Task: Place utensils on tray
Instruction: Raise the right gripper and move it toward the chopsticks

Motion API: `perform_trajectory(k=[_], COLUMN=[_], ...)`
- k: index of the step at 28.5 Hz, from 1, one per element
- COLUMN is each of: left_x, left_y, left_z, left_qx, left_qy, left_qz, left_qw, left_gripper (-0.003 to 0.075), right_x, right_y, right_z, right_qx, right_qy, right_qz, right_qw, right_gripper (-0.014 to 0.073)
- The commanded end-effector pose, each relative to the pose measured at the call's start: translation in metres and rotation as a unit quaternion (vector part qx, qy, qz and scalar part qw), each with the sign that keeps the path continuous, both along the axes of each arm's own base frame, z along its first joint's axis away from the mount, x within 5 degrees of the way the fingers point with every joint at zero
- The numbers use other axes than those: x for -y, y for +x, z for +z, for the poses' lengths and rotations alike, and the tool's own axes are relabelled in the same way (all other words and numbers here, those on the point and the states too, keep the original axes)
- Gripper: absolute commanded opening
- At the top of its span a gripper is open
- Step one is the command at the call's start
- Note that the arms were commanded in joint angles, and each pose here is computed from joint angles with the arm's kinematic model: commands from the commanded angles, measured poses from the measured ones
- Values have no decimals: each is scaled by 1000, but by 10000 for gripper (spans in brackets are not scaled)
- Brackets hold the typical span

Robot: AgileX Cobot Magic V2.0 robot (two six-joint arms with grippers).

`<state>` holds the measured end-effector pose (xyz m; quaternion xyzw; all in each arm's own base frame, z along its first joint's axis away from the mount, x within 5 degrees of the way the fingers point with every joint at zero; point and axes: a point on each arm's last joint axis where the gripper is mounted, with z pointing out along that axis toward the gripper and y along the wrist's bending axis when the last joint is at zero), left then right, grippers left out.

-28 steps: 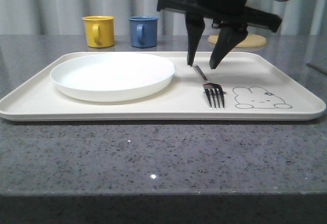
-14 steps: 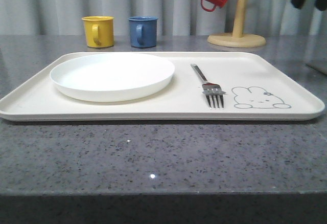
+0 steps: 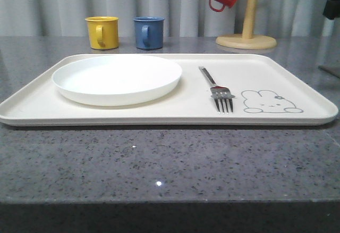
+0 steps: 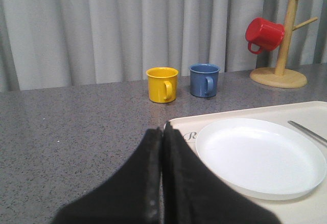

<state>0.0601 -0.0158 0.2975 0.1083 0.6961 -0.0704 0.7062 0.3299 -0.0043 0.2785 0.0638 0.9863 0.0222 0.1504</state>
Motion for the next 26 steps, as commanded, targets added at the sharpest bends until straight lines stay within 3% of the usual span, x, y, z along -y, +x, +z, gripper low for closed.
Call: perform_trajectory(k=[1, 14, 17, 22, 26], left_x=[0, 0, 0, 0, 0], left_y=[-1, -1, -1, -1, -1], left_z=[16, 16, 16, 16, 16], left_qx=[47, 47, 47, 47, 47], left_qy=[-22, -22, -22, -22, -22], left_qz=[0, 0, 0, 0, 0], left_qw=[999, 999, 999, 999, 999], left_gripper=[-18, -18, -18, -18, -18], right_x=[5, 6, 6, 6, 7], right_y=[3, 13, 13, 12, 9], right_z=[13, -8, -8, -7, -4], right_qx=[42, 16, 13, 10, 7], right_qy=[-12, -17, -17, -17, -20], right_qz=[3, 5, 5, 5, 6], right_qw=[999, 1000, 1000, 1000, 1000], right_gripper=[328, 321, 239, 26, 15])
